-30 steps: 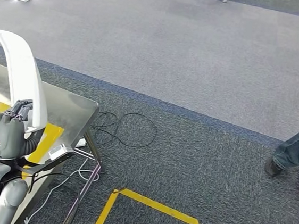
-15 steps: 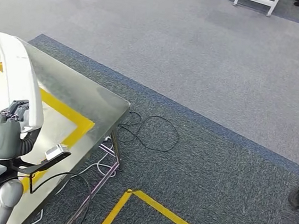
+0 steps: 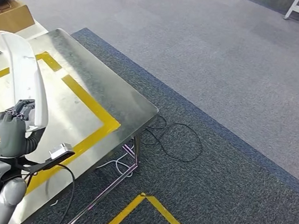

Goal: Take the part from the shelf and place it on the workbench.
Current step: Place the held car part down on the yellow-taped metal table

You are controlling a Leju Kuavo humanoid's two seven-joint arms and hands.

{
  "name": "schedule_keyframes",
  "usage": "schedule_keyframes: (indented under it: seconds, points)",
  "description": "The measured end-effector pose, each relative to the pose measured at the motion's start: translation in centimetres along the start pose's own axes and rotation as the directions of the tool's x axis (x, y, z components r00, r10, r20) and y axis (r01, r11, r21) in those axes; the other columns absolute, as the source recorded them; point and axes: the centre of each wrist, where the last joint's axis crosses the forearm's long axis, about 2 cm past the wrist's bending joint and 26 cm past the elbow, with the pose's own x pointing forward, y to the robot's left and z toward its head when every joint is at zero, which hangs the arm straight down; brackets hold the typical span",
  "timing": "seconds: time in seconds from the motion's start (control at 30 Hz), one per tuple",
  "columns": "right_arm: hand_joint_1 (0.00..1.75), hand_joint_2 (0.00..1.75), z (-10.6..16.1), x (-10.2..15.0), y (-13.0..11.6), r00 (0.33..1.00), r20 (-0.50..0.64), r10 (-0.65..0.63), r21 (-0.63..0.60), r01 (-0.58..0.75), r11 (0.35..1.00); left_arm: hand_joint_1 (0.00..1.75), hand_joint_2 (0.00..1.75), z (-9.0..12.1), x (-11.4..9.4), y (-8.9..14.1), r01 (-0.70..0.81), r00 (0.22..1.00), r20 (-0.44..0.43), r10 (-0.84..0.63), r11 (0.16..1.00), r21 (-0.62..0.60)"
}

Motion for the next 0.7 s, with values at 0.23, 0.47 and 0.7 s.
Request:
schedule_keyframes:
  seconds: [0.23,0.47,0.7]
  points:
    - [0.00,0.00,0.04,-0.16,-0.07,1.000,-0.003,0.001,0.005,-0.001,1.000,1.75,1.75,-0.14,-0.07,-0.23,-0.007,1.000,-0.002,0.007,1.000,-0.007]
    - [0.00,0.00,0.01,-0.04,0.01,1.000,-0.001,0.001,0.008,-0.001,1.000,1.75,1.75,-0.60,-0.16,-0.29,-0.007,1.000,0.006,0.007,1.000,-0.003]
    - [0.00,0.00,-0.03,0.08,-0.01,1.000,0.001,0.002,0.007,-0.002,1.000,1.75,1.75,-0.72,-0.14,-0.43,-0.014,1.000,0.005,0.014,1.000,-0.006]
